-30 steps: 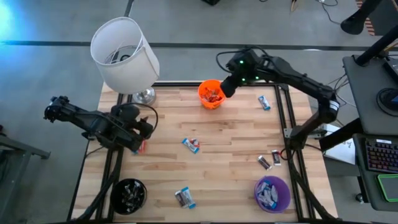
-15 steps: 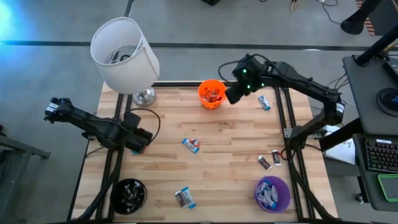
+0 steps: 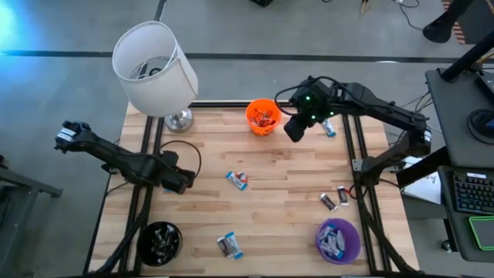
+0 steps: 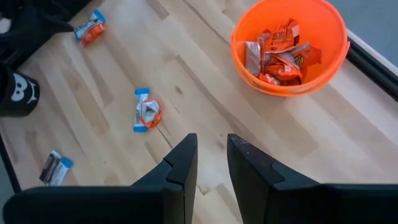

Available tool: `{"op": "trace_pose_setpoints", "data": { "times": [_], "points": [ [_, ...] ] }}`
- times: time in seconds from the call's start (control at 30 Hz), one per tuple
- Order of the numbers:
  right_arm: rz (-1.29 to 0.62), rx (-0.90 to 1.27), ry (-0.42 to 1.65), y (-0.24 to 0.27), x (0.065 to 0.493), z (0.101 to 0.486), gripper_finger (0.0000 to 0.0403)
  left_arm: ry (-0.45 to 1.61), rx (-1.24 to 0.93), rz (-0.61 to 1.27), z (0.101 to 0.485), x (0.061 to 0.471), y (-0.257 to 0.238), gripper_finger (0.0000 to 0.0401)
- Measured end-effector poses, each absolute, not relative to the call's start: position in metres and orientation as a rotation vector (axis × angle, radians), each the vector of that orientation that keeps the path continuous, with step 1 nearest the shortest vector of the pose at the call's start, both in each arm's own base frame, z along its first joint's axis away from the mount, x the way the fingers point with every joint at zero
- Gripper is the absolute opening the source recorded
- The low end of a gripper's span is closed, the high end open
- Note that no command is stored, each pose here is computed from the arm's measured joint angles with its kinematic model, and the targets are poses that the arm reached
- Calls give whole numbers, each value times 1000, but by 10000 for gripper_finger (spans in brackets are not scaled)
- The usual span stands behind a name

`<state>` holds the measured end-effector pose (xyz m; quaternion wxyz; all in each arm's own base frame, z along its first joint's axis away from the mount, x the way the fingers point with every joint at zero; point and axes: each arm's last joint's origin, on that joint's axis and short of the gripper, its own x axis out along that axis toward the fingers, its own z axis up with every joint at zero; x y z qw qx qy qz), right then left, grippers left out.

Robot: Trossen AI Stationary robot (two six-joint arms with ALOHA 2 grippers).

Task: Organize candy in baskets
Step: Put the orange chocolate into the orange bucket

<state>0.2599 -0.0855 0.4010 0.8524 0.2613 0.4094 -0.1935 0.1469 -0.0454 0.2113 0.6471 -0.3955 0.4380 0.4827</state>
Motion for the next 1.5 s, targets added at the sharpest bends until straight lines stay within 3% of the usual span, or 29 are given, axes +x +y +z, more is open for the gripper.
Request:
{"op": "trace_pose_setpoints", "data": {
  "times": [1.1, 1.5],
  "points": [
    [-379, 499, 812, -80, 246, 414, 79, 988, -986, 1156, 164, 142, -34, 168],
    [-378, 499, 811, -80, 245, 414, 79, 1143, -896, 1254, 137, 156, -36, 159]
  ]
}}
